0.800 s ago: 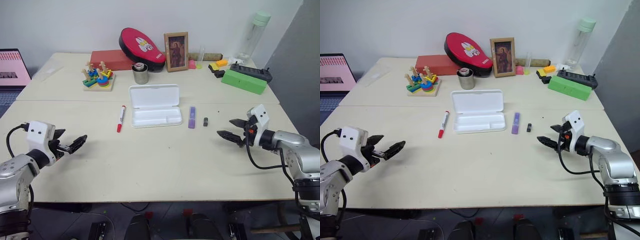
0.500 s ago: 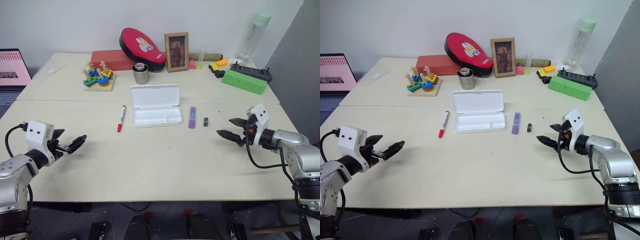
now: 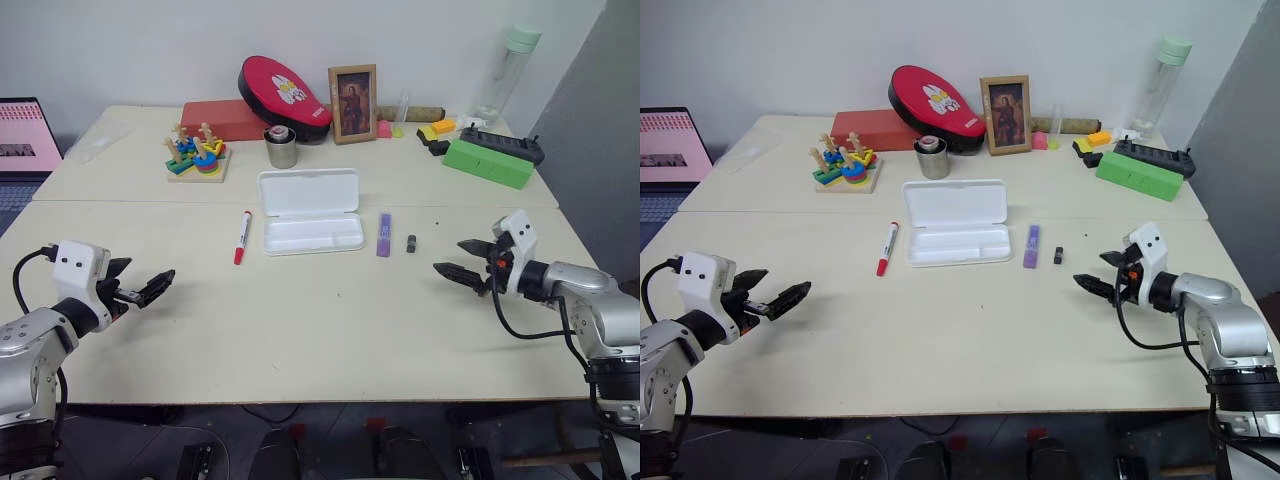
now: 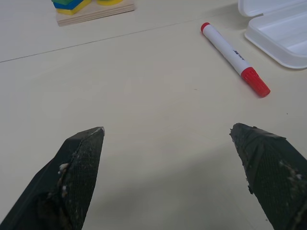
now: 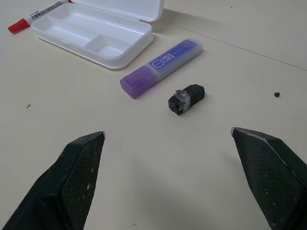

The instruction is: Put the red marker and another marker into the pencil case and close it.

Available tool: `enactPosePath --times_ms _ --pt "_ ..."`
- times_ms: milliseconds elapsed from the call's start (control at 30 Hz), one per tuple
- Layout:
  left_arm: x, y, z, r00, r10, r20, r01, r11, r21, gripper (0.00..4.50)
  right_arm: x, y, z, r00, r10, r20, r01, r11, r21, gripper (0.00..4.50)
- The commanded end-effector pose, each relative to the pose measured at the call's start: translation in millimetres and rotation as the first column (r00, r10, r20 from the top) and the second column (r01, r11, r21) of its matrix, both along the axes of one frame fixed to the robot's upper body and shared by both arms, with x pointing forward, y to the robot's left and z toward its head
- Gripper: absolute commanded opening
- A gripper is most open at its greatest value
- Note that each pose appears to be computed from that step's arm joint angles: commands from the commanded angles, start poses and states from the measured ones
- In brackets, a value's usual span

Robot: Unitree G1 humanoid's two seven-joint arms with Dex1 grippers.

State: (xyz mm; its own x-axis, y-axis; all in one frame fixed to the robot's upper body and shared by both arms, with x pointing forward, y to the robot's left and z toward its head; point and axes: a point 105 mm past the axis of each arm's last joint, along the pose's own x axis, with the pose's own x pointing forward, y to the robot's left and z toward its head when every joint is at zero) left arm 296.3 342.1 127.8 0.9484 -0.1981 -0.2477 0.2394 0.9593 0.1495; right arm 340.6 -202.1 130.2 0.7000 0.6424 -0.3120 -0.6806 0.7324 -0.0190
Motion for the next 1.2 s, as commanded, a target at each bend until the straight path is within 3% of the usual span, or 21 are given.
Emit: enactPosePath --times_ms 33,300,467,633,867,1200 --pt "1 -1 14 0.999 -0.012 0.048 0.011 1.0 0.013 4.5 1 1 11 0.999 0.018 0.045 -0.018 1.0 -0.008 4.46" --pt "5 -10 18 0.997 -0.048 0.066 0.048 0.999 0.008 4.5 2 10 15 0.996 0.076 0.048 -0.075 0.997 -0.018 4.46" --pt "9 -73 47 0.936 -0.299 0.184 0.319 0.943 -0.092 4.5 12 50 34 0.953 0.295 0.074 -0.288 0.953 -0.093 4.46" --pt "-1 -129 65 0.819 -0.527 0.227 0.559 0.822 -0.108 4.5 37 97 55 0.875 0.474 0.101 -0.453 0.874 -0.177 4.46" --pt "-10 -171 65 0.71 -0.672 0.211 0.697 0.713 -0.077 4.5 56 144 30 0.782 0.623 -0.02 -0.599 0.741 -0.302 4.46" --pt "-12 -177 65 0.739 -0.633 0.232 0.662 0.746 -0.072 4.5 70 172 10 0.806 0.59 -0.045 -0.56 0.736 -0.379 4.46"
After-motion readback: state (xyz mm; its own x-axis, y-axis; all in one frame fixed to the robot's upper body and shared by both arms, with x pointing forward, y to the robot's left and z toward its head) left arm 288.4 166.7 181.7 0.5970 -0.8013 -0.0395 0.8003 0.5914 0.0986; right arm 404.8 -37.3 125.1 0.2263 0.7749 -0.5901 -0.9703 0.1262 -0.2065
